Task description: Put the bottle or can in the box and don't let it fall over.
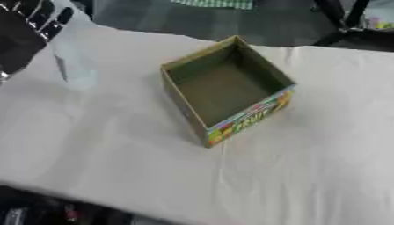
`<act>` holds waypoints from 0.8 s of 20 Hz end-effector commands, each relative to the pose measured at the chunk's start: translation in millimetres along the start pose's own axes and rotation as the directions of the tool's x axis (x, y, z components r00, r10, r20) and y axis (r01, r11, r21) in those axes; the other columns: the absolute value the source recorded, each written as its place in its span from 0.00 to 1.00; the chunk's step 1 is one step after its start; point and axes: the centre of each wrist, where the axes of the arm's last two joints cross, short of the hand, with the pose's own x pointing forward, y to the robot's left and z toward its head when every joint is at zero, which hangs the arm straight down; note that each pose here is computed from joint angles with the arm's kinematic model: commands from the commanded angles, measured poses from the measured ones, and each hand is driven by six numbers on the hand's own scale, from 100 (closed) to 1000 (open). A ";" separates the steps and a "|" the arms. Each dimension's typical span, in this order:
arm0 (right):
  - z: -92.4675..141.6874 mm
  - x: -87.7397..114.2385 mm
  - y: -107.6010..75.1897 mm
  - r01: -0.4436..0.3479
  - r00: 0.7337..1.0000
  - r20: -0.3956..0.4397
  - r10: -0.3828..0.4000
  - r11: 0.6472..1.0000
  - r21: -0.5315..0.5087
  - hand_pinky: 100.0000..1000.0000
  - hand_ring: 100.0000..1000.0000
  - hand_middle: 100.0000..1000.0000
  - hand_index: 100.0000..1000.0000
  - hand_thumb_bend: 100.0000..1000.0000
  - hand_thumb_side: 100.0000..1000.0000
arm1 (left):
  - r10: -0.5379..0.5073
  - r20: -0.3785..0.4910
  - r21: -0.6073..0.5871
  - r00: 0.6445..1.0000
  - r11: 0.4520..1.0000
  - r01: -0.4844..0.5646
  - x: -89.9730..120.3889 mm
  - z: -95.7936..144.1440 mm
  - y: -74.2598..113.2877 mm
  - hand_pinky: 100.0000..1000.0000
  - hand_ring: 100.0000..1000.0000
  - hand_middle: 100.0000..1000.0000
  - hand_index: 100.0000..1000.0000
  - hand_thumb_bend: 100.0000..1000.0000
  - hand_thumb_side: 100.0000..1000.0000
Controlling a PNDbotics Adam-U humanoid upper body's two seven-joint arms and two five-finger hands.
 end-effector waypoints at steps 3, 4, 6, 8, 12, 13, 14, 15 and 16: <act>-10.2 9.1 -4.5 0.005 0.999 0.036 -0.004 1.000 -0.009 0.77 0.69 0.59 0.82 0.00 0.70 | -0.009 -0.010 -0.072 1.000 0.997 0.008 4.1 -1.0 -15.8 0.55 0.32 0.15 0.89 0.68 0.67; -9.9 9.6 -3.6 0.007 0.999 0.037 -0.007 1.000 -0.006 0.77 0.69 0.59 0.82 0.00 0.70 | -0.005 -0.027 -0.099 1.000 0.995 0.002 1.9 -3.1 -22.4 0.55 0.32 0.15 0.89 0.68 0.67; -9.7 10.2 -2.8 0.009 0.999 0.037 -0.009 1.000 -0.003 0.77 0.69 0.59 0.82 0.00 0.70 | -0.005 -0.050 -0.130 0.999 0.991 -0.002 0.5 -6.0 -32.4 0.55 0.32 0.15 0.89 0.68 0.67; -9.6 10.8 -1.9 0.012 0.999 0.038 -0.012 1.000 0.000 0.77 0.69 0.59 0.82 0.00 0.70 | -0.004 -0.068 -0.152 0.998 0.988 -0.006 -0.3 -8.1 -40.2 0.55 0.32 0.15 0.89 0.68 0.67; -9.2 12.6 0.5 0.020 0.999 0.040 -0.020 1.000 0.007 0.77 0.69 0.59 0.82 0.00 0.71 | 0.008 -0.094 -0.197 0.996 0.980 -0.027 -1.0 -11.5 -55.0 0.55 0.32 0.15 0.89 0.68 0.67; -9.1 13.0 1.1 0.021 0.999 0.040 -0.022 1.000 0.008 0.77 0.69 0.59 0.82 0.00 0.71 | 0.011 -0.098 -0.206 0.995 0.978 -0.031 -0.9 -12.1 -57.9 0.55 0.32 0.15 0.89 0.68 0.67; -9.0 13.4 1.7 0.023 0.999 0.041 -0.024 1.000 0.010 0.77 0.69 0.59 0.82 0.00 0.71 | 0.013 -0.102 -0.217 0.995 0.976 -0.035 -0.7 -12.8 -61.5 0.55 0.32 0.15 0.89 0.68 0.67; -9.0 13.8 2.1 0.024 0.999 0.041 -0.025 1.000 0.011 0.77 0.69 0.59 0.82 0.00 0.71 | 0.015 -0.105 -0.225 0.994 0.974 -0.038 -0.4 -13.4 -64.5 0.55 0.32 0.15 0.89 0.68 0.67; -9.0 14.2 2.6 0.026 0.999 0.042 -0.026 1.000 0.013 0.77 0.69 0.59 0.82 0.00 0.71 | 0.018 -0.108 -0.235 0.994 0.971 -0.043 0.1 -14.5 -68.2 0.55 0.32 0.15 0.89 0.68 0.67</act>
